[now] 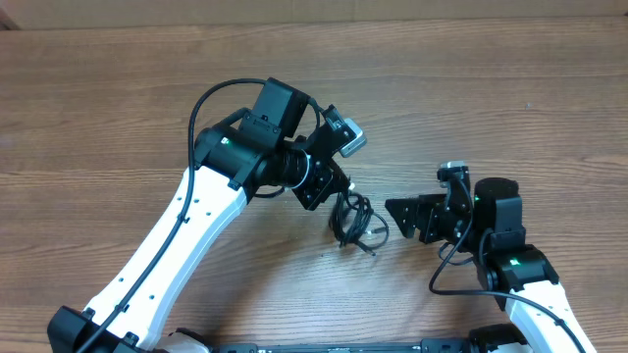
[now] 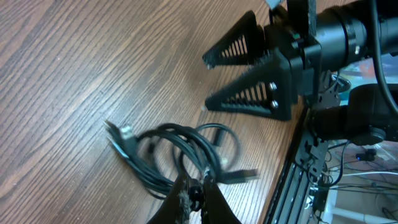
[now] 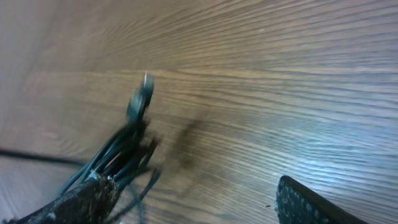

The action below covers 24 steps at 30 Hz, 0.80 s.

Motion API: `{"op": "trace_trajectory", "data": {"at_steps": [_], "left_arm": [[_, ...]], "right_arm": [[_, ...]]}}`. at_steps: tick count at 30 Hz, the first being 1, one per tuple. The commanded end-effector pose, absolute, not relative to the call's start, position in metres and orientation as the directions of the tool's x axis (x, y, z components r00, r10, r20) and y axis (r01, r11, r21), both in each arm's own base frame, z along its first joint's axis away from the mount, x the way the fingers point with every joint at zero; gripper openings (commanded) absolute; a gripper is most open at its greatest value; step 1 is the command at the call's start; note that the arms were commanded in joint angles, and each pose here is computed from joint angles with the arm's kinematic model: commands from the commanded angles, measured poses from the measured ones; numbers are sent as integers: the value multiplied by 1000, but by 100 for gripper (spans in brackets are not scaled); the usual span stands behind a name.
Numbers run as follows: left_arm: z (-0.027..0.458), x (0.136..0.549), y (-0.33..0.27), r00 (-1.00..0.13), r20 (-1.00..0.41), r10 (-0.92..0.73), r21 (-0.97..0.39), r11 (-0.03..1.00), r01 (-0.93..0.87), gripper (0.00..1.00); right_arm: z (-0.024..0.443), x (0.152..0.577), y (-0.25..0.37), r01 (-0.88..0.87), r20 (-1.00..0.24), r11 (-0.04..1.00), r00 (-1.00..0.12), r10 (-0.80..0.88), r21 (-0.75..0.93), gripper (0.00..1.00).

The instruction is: Untangle cables

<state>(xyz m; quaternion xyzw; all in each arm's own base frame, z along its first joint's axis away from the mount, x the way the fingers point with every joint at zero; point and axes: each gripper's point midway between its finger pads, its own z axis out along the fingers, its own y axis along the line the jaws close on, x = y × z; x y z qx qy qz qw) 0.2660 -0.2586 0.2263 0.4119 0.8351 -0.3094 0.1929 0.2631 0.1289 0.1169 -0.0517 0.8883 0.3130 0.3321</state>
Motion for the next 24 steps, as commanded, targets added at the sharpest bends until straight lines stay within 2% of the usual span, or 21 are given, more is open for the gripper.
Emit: {"op": "trace_trajectory", "data": {"at_steps": [1,3,6,10,17,24], "left_arm": [[234,265,-262,-561,-602,568,-343,450,824,4],[230,267,-260,-564,-594,573,-334,462,821,4],[218,274,-252,-606,-560,565,-314,533,786,4],[211,281,-255,-655,-540,529,-340,575,744,4],[194,297,-264,-721,-504,476,-388,621,681,4],[158,299,-271,-766,-411,495,-431,635,642,4]], "right_arm": [[131,264,140,-358,-650,777,-755,85,517,80],[132,266,141,-324,-638,780,-761,121,535,78],[135,271,141,-283,-629,782,-759,171,555,77],[129,273,143,-276,-629,800,-761,157,533,77],[99,269,151,-245,-562,819,-820,112,520,77],[85,274,147,-213,-544,842,-832,110,496,76]]}}
